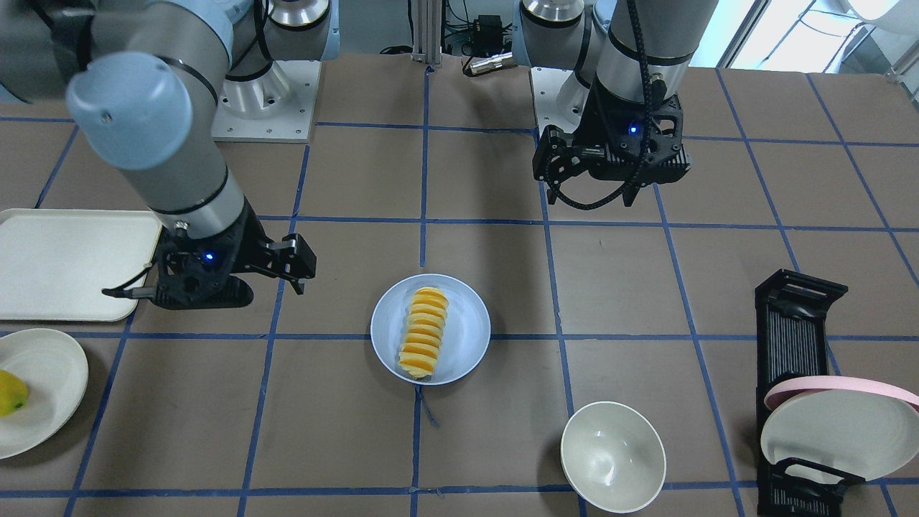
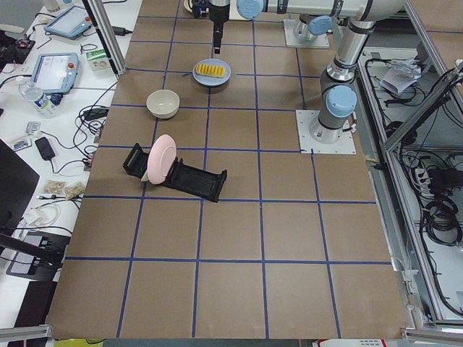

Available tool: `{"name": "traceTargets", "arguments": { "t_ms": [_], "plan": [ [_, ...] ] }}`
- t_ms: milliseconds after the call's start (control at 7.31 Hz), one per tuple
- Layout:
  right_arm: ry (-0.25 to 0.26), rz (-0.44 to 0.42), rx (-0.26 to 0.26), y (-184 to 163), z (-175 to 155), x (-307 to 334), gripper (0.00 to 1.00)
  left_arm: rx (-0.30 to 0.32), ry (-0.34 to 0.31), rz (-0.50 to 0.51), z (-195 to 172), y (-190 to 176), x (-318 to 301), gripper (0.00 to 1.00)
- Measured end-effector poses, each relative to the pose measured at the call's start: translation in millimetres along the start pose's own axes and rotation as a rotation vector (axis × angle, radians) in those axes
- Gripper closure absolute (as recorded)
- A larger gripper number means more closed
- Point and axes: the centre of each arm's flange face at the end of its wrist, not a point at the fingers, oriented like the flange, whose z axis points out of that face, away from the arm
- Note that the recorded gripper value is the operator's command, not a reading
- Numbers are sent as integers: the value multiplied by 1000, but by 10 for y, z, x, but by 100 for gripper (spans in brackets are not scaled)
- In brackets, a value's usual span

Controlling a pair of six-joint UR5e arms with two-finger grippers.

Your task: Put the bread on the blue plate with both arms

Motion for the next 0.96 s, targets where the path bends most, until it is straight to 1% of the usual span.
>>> {"name": "traceTargets", "arguments": {
  "t_ms": [137,274,411,547,684,958],
  "plan": [
    [3,-42,25,164,-315,16,0,5,-1,0,-9,0,0,0],
    [8,-63,51,248,-519,13,0,8,-1,1,-15,-1,1,0],
    [20,-71,57,261,-587,23,0,9,-1,1,-16,-2,1,0],
    [38,-72,46,248,-601,51,0,10,-1,0,-11,-6,0,0],
    [60,-68,22,244,-598,85,0,15,0,0,-6,-14,-1,0],
    [74,-64,4,167,-684,102,0,22,0,0,3,-28,-1,0]
  ]
}}
